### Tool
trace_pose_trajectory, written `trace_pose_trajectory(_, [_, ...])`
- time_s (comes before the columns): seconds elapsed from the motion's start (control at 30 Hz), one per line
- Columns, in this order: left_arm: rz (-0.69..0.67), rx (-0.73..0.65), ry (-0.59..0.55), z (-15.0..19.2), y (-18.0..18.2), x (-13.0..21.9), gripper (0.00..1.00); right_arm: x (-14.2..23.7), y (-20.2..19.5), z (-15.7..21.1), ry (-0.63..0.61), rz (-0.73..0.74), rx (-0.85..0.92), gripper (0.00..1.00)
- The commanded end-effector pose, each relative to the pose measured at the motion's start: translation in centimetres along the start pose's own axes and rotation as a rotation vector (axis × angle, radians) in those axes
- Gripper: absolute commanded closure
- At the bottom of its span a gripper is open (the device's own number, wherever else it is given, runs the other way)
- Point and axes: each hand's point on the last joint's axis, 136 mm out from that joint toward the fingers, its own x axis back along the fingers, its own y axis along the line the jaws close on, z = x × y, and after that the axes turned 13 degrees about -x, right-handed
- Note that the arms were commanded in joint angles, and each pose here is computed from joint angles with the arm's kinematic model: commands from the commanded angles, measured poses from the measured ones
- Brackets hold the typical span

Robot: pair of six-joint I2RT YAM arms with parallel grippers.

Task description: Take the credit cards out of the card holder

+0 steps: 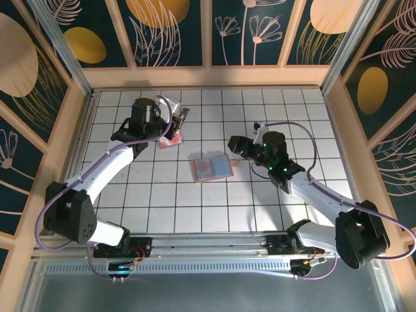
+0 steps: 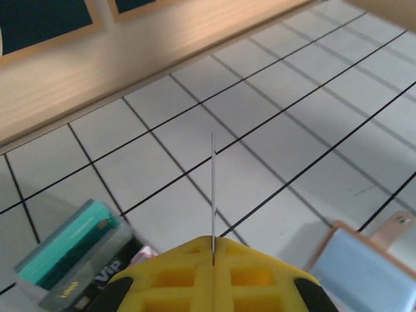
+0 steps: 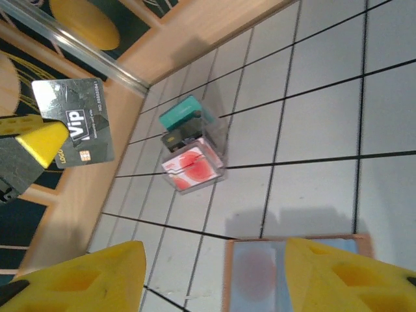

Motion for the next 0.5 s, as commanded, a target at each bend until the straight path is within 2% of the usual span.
trace_pose_trajectory(0.0, [0.007, -0.166, 0.110, 1.9, 1.4, -0.5, 1.00, 0.9, 0.6, -1.8, -0.075, 0.043, 0.026, 0.37])
trace_pose_trajectory(0.2, [0.051, -0.342, 0.208, 3.8, 3.3, -1.6, 1.00, 1.9, -0.5, -2.8, -0.133, 0.120, 0.018, 0.26])
trace_pose_trajectory(0.47, [0.081, -0.471, 0.284, 6.2, 5.5, -2.8, 1.00, 3.0, -1.9, -3.9, -0.200, 0.220, -0.011, 0.22])
